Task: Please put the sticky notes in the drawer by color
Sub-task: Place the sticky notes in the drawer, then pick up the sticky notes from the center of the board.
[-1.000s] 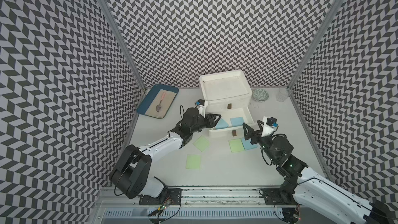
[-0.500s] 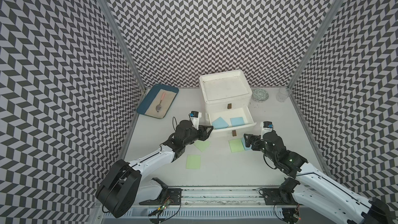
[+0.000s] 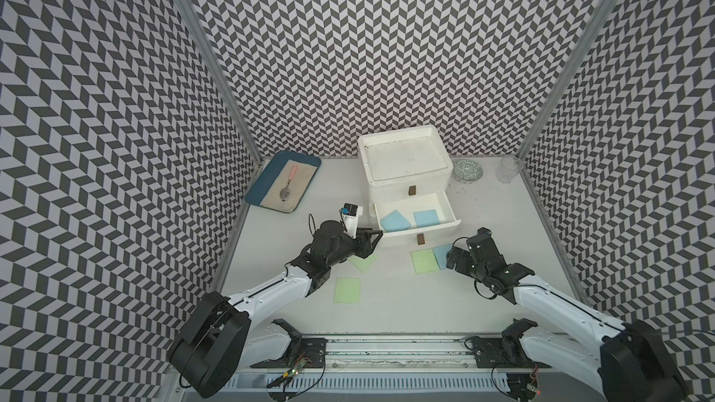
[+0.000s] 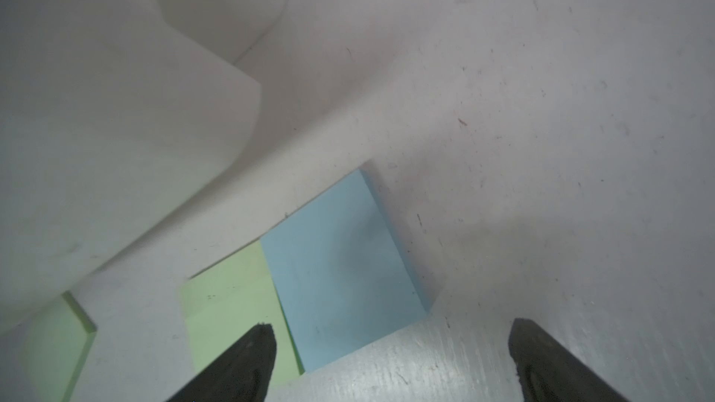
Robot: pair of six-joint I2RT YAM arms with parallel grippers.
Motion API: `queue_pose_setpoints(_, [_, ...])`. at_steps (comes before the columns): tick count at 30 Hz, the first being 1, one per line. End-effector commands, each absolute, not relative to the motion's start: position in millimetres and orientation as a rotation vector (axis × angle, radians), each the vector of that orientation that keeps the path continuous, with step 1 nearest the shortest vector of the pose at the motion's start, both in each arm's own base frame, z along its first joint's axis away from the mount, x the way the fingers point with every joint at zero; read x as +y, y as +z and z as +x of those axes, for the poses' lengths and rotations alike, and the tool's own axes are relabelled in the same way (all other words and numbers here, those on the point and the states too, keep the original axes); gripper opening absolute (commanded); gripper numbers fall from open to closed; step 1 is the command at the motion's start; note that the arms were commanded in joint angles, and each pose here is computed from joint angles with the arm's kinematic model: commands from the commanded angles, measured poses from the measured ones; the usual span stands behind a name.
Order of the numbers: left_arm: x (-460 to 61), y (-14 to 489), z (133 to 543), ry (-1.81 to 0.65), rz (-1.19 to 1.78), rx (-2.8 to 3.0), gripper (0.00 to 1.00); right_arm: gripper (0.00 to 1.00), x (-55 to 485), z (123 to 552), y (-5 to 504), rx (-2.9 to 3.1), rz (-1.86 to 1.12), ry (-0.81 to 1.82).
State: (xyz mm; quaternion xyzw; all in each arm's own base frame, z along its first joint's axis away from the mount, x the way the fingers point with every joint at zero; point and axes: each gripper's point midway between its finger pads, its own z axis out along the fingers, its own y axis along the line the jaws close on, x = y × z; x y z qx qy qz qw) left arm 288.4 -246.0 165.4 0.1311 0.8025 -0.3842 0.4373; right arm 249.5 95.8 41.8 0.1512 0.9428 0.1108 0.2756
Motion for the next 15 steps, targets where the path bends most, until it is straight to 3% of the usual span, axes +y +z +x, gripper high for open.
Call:
queue_pose_setpoints(1, [-247.8,175.0,285.0,-0.959,0.362,1.944,0.48,0.98,113.0,272.7,58.8,2.526,0.306,0.332])
queue_pose_setpoints(15, [-247.4,174.0,286.4,-0.952,0.361,1.948,0.48,0.97,125.4,276.7,32.3,2.66,0.118,0.125])
